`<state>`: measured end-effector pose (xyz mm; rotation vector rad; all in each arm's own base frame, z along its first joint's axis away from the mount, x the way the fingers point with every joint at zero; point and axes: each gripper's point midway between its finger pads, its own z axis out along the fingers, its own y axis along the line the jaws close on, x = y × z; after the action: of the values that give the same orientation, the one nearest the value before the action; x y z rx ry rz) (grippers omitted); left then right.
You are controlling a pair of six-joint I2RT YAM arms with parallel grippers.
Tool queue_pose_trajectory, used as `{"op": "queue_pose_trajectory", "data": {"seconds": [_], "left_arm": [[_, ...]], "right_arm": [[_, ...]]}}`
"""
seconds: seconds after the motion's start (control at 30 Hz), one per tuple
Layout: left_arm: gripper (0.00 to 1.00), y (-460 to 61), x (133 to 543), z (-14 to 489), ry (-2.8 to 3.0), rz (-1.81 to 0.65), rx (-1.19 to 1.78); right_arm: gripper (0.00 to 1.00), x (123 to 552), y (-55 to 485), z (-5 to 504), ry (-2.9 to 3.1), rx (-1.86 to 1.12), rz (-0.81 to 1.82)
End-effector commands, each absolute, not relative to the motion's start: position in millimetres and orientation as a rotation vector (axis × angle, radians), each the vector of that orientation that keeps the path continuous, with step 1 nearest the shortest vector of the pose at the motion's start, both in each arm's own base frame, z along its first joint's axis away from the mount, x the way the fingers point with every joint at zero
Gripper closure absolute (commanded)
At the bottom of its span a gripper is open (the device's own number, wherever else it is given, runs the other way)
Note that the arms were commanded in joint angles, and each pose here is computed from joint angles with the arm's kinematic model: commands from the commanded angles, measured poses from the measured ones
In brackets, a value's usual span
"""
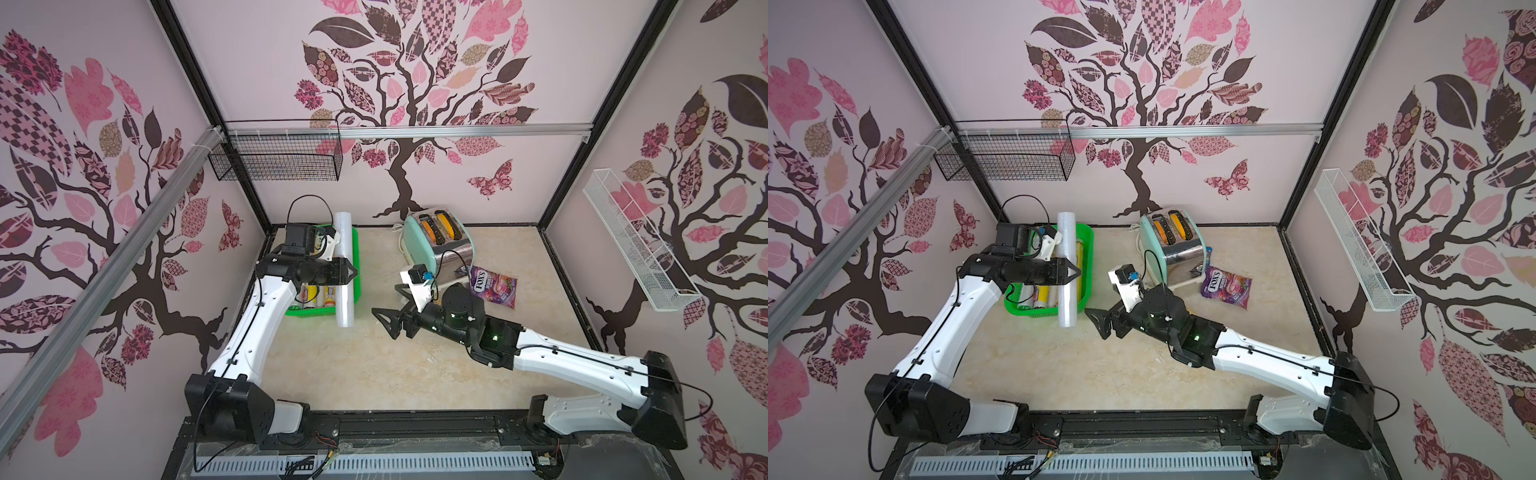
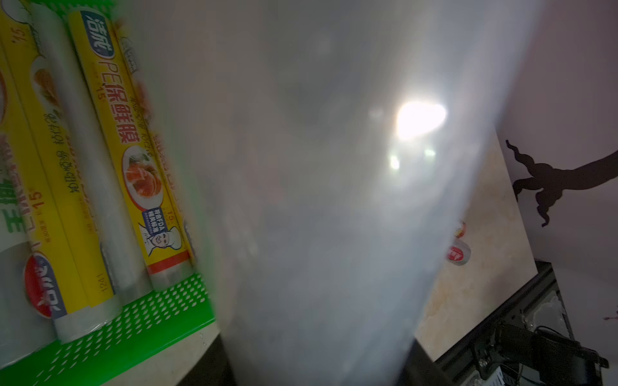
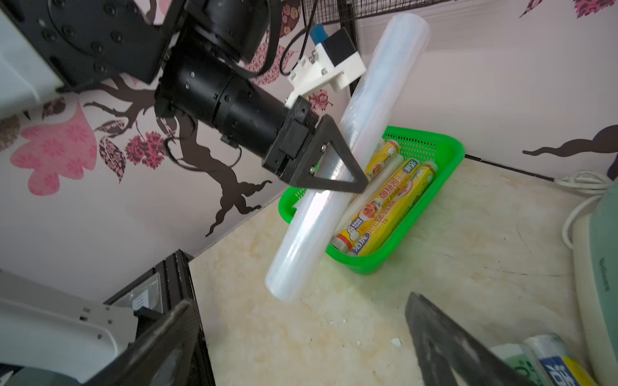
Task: Put the plastic wrap into the basket
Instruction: Pick up the plastic wrap from the center of the board, then place the plastic wrap in the basket.
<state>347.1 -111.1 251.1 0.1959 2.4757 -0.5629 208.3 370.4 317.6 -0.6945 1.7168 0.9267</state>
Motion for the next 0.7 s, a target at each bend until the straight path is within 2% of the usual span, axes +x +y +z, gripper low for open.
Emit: {"op": "queue_pose_trajectory", "data": {"seconds": [0.0,0.3,0.67], "left_arm": [[0.53,-89,367,269,2.423,-0.378,0.203],[0.53,-64,402,254,2.511,-0.177,0.145],[0.54,-21,457,198,2.631,-0.002,0.029]], "right_arm": [[0.01,197,352,293,1.782,-0.807,0.817],[0.01,198,326,260,1.887,-0.771,0.718],[0.01,195,294,240,1.993,-0.783,0.572]]}}
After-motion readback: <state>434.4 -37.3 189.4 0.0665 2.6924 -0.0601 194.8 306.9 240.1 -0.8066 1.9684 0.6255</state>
